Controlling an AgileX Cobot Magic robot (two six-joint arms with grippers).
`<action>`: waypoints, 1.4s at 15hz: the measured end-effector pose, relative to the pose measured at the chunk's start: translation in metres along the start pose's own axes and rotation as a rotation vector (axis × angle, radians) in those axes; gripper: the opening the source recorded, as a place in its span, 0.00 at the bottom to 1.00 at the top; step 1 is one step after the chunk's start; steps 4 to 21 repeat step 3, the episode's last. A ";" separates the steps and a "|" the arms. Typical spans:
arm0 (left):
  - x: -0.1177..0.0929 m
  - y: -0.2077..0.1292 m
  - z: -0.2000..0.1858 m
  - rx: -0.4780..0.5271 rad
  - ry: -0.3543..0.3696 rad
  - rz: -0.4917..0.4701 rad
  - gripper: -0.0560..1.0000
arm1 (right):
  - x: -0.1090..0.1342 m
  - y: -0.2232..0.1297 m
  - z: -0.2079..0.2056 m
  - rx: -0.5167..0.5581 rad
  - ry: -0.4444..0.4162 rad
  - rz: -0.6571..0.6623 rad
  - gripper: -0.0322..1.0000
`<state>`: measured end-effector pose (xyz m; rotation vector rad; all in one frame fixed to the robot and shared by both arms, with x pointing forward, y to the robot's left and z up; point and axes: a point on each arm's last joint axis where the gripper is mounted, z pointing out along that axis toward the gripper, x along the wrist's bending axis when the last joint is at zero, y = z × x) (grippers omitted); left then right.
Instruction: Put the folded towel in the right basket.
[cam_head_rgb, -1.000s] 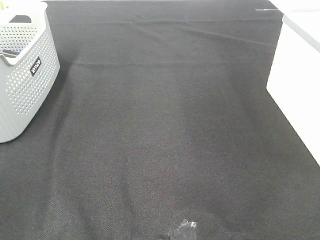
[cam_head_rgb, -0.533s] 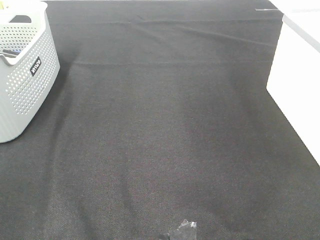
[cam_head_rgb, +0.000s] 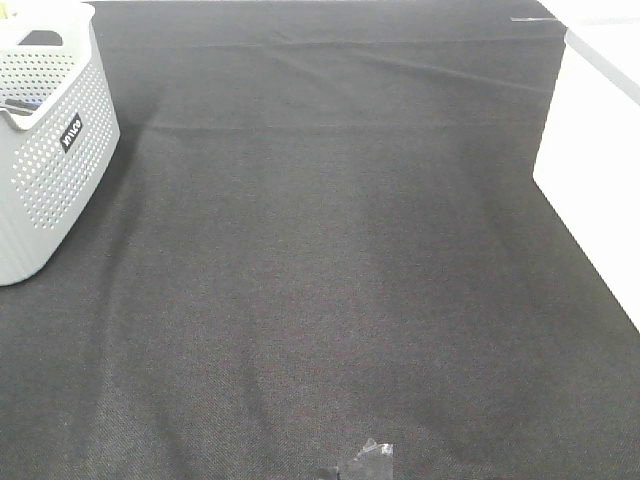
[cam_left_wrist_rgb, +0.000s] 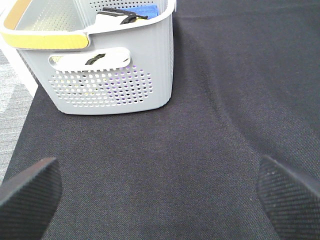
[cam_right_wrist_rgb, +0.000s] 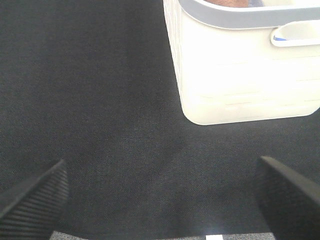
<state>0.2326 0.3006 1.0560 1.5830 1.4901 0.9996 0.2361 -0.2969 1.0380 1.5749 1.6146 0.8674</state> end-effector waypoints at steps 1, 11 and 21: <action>0.000 0.000 0.000 0.000 0.000 0.000 0.99 | 0.000 0.000 0.000 0.000 0.000 0.000 0.97; 0.000 0.000 0.000 0.000 0.000 0.000 0.99 | 0.000 0.000 0.000 0.000 0.000 0.000 0.97; 0.000 0.000 0.000 0.000 0.000 0.000 0.99 | 0.000 0.000 0.000 0.000 0.000 0.000 0.97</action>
